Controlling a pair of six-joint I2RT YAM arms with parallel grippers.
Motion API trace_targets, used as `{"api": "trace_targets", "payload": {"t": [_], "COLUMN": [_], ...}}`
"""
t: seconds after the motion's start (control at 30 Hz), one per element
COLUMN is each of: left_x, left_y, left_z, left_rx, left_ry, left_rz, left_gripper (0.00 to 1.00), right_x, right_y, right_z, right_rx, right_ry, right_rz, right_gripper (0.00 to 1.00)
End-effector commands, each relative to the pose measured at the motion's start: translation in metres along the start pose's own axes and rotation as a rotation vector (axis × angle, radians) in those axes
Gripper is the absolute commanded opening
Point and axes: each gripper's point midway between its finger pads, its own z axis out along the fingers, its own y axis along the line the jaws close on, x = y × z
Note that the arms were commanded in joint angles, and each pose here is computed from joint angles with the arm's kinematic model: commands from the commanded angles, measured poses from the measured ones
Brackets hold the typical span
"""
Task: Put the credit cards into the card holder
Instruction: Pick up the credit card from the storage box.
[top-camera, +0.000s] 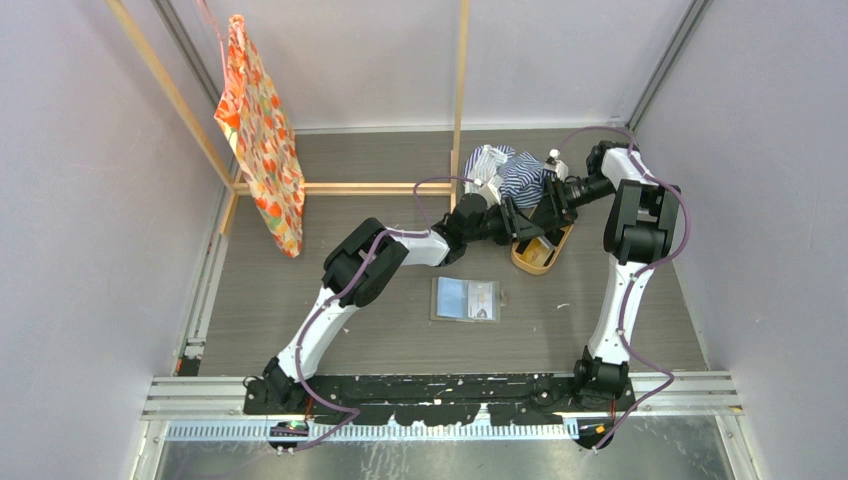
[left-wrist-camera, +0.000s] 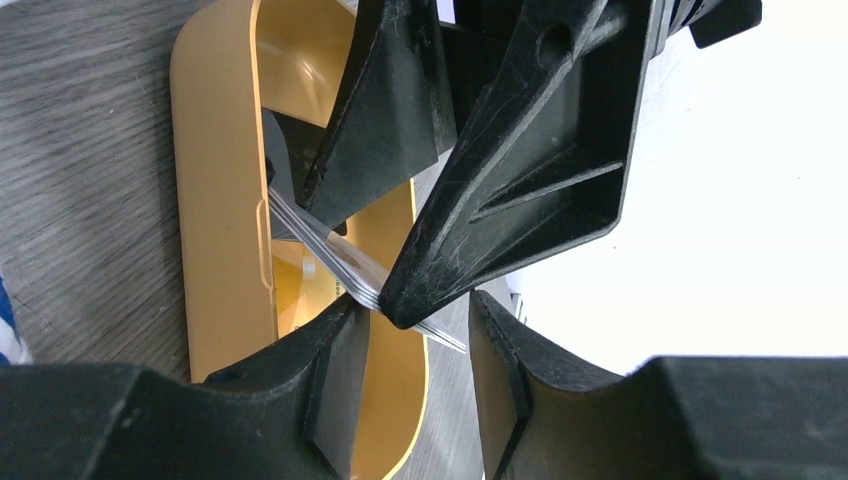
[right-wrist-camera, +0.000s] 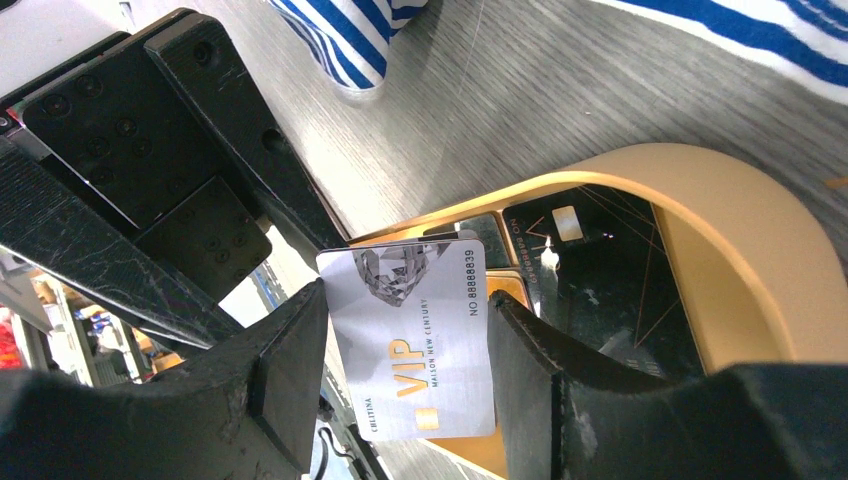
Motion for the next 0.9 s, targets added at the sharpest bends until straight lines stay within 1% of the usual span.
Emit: {"api": "trace_targets", "payload": {"t": [0.0, 0.33, 0.47, 0.67, 0.87], "left_x": [0.004, 0.01, 0.011, 0.009, 0.006], "left_y": [0.012, 0.027, 0.032, 0.032, 0.026], "left_z": [0.005, 0.01, 0.011, 0.012, 0.016], "left_rx": [-0.033, -0.142, -0.177, -0.185, -0.167], "left_ry": [0.02, 0.044, 0.044, 0.041, 0.038], "left_rz": [-0.012, -0.028, -0.035, -0.035, -0.037], "left_gripper": [0.43, 0.43, 0.39, 0.35, 0.26], "right_x": [-0.009, -0.019, -0.022, -0.026, -0.028], "right_y": [0.012, 0.013, 0.016, 0.02, 0.025], "right_z": [-0.009, -0.018, -0.02, -0.024, -0.027], "right_rx": [0.004, 0.078, 0.091, 0.113, 0.129], "right_ry": [-0.044, -0.104, -0.127, -0.162, -0.201], "right_rz": [-0.013, -0.013, -0.002, 0.0, 0.006], "right_gripper": [0.45, 0.44, 0.44, 0.43, 0.4]}}
